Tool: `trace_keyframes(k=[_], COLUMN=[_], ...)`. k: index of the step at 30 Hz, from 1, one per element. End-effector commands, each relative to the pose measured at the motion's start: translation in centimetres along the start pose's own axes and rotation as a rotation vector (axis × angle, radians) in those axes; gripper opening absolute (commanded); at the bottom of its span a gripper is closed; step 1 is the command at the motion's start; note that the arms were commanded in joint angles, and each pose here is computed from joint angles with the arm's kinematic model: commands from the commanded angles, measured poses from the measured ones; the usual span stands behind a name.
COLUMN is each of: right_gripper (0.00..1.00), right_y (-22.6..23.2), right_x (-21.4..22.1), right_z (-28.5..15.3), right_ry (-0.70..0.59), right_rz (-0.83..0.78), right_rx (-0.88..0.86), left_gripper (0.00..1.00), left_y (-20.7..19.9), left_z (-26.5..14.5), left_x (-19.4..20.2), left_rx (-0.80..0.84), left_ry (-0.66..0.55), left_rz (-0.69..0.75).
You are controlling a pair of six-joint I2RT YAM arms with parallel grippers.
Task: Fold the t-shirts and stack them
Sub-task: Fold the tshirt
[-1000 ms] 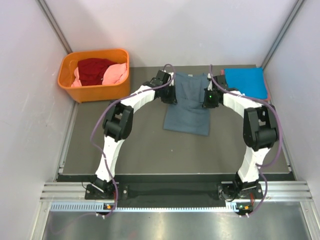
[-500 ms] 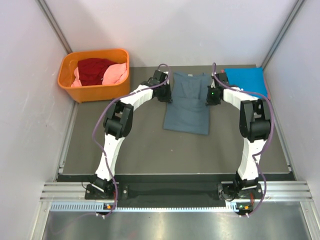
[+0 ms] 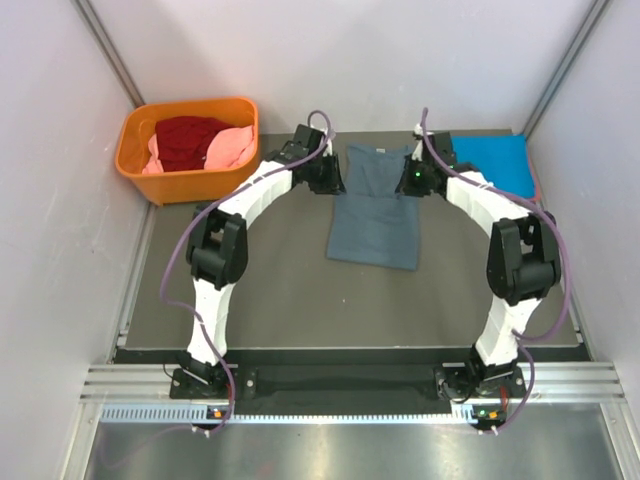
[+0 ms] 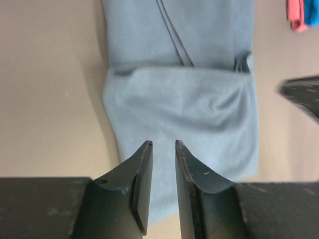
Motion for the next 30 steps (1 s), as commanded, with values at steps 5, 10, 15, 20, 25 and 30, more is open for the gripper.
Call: trace_keyframes(k=[5, 10, 15, 20, 25, 30], right_gripper=[0.02, 0.02, 0.03, 0.1, 0.33, 0.47], right_y=[1.4, -0.5, -0.6, 1.2, 2.6, 0.7], right_x=[1.5, 1.6, 1.1, 0.1, 0.1, 4.0], right_z=[4.3, 8.0, 8.4, 4.8, -0.8, -5.0], right_ry=[0.075, 0.098, 0.108, 0.083, 0.057, 0.1], right_rz=[0.011, -0.019, -0.058, -0.061, -0.014, 0.035], right_rx=[-0.071, 0.013, 0.018, -0.051, -0.084, -0.026], left_gripper=[0.31, 0.35, 0.4, 0.43, 0.43, 0.43], left_y=[0.2, 1.2, 1.4, 1.3, 2.1, 2.1], left_z=[-3.6, -3.3, -2.9, -3.2, -2.7, -2.5], left_x=[3.9, 7.8, 10.1, 10.6, 12.5, 14.1], left_rx=[-0.024, -0.039, 0.007, 0.017, -0.004, 0.024], left_ry=[0.113, 0.215, 0.287, 0.286, 0.343, 0.355], left_rz=[-0.006, -0.045, -0.049, -0.047, -0.058, -0.088])
Point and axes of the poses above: each gripper's point midway between its finger pads, its own z axis out along the fingers, its own y axis along the line the jaws close on, x = y × z, the point moved 8 cm from there along -z, back along the fingers, and after that the axes turned 12 degrees about z, right-handed, at the moved point
